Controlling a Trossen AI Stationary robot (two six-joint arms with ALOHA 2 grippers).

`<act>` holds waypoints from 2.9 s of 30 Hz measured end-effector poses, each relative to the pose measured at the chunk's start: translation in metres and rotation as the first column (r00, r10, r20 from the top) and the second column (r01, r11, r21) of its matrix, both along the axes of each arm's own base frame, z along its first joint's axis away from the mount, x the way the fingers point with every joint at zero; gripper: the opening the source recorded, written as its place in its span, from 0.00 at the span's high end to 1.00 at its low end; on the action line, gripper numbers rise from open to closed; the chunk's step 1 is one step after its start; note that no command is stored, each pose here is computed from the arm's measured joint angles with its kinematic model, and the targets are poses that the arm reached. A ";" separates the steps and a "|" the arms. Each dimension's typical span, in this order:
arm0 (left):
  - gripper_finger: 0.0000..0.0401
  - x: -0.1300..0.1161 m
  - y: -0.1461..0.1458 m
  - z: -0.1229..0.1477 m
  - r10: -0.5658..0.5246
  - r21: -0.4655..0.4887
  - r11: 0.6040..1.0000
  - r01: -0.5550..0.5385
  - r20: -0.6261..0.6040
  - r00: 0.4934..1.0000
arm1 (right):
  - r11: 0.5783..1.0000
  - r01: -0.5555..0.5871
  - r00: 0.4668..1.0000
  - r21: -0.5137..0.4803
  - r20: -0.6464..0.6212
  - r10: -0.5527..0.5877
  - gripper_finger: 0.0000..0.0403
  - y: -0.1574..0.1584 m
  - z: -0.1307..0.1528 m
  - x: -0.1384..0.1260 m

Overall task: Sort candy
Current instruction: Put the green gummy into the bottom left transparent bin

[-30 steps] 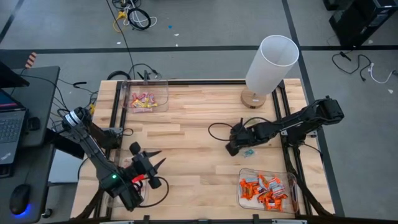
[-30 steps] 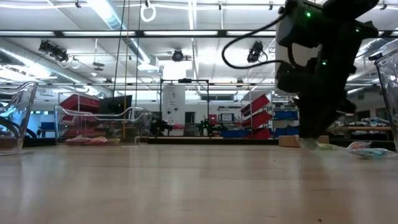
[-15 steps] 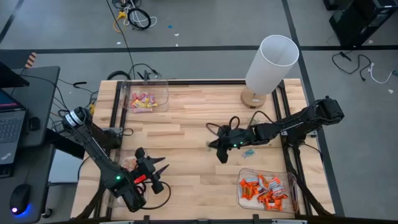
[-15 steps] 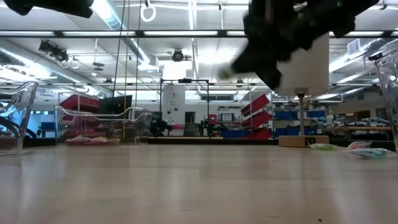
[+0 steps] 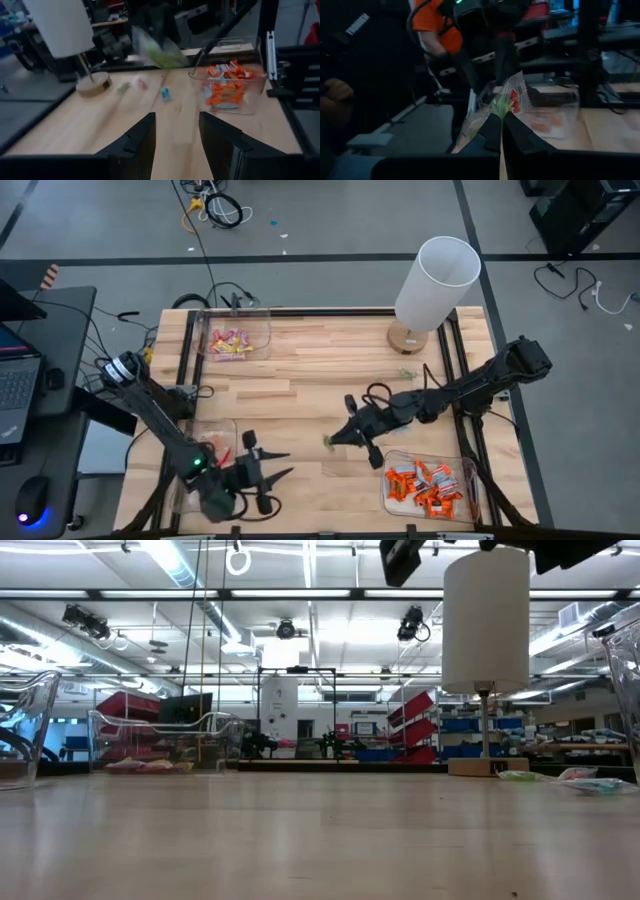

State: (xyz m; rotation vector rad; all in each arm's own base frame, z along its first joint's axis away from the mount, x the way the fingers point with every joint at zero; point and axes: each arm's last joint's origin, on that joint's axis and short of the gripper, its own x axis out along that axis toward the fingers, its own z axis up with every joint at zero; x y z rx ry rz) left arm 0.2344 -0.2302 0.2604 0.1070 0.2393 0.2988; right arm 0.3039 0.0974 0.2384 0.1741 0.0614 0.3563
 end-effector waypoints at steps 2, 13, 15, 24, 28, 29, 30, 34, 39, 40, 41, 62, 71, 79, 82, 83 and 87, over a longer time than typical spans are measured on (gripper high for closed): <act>0.62 0.009 0.005 0.002 -0.022 0.026 0.999 0.022 -0.012 1.000 | 0.999 -0.039 0.999 0.008 0.025 0.039 1.00 0.007 -0.006 0.003; 0.62 0.038 0.026 0.004 -0.269 -0.081 0.961 0.263 -0.076 0.960 | 0.962 -0.273 0.959 -0.020 0.073 0.273 1.00 0.029 -0.040 0.015; 0.62 0.041 0.029 0.004 -0.262 -0.085 0.963 0.256 -0.072 0.962 | 0.954 -0.296 0.951 -0.051 0.078 0.299 1.00 0.032 -0.043 0.018; 0.62 0.050 0.033 0.009 -0.417 -0.139 0.902 0.408 -0.039 0.908 | 0.940 -0.320 0.940 -0.115 0.083 0.330 1.00 0.034 -0.046 0.047; 0.62 0.050 0.032 0.009 -0.437 -0.145 0.893 0.427 -0.043 0.899 | 0.940 -0.319 0.940 -0.122 0.090 0.330 1.00 0.031 -0.044 0.052; 0.62 0.050 0.032 0.009 -0.436 -0.145 0.893 0.426 -0.043 0.899 | 0.940 -0.319 0.939 -0.122 0.091 0.331 1.00 0.030 -0.044 0.052; 0.62 0.050 0.032 0.009 -0.435 -0.144 0.894 0.425 -0.045 0.900 | 0.938 -0.323 0.938 -0.125 0.092 0.335 1.00 0.029 -0.044 0.053; 0.62 0.050 0.033 0.008 -0.431 -0.143 0.896 0.421 -0.048 0.901 | 0.937 -0.321 0.936 -0.135 0.104 0.336 1.00 0.029 -0.043 0.053; 0.62 0.051 0.035 0.008 -0.424 -0.137 0.900 0.413 -0.057 0.904 | 0.938 -0.318 0.936 -0.139 0.113 0.334 1.00 0.029 -0.042 0.053; 0.63 0.051 0.035 0.008 -0.421 -0.136 0.902 0.411 -0.056 0.905 | 0.938 -0.317 0.936 -0.139 0.114 0.333 1.00 0.029 -0.042 0.053; 0.64 0.051 0.035 0.008 -0.419 -0.135 0.902 0.409 -0.056 0.906 | 0.939 -0.316 0.936 -0.139 0.114 0.332 1.00 0.029 -0.042 0.053; 1.00 0.038 0.019 0.005 -0.406 -0.166 0.904 0.393 -0.056 0.912 | 0.942 -0.316 0.947 -0.115 0.029 0.321 0.96 0.027 -0.049 0.053; 1.00 0.018 0.009 -0.003 -0.208 -0.146 0.970 0.194 -0.090 0.974 | 0.970 -0.220 0.975 -0.107 -0.062 0.214 0.97 0.023 -0.058 0.054; 1.00 0.000 0.015 -0.020 -0.007 -0.167 0.986 -0.021 -0.168 0.986 | 0.990 0.037 0.991 -0.136 -0.119 -0.053 0.91 0.016 -0.063 0.057; 1.00 -0.005 0.017 -0.024 0.030 -0.196 0.978 -0.067 -0.188 0.982 | 0.989 0.070 0.985 -0.127 -0.146 -0.088 0.86 0.015 -0.065 0.057; 1.00 -0.006 0.017 -0.025 0.034 -0.203 0.977 -0.073 -0.189 0.981 | 0.990 0.075 0.984 -0.123 -0.152 -0.093 0.84 0.015 -0.066 0.057; 1.00 -0.008 0.012 -0.021 -0.011 -0.228 0.973 -0.039 -0.217 0.976 | 0.989 0.087 0.980 -0.122 -0.168 -0.107 0.78 0.015 -0.067 0.056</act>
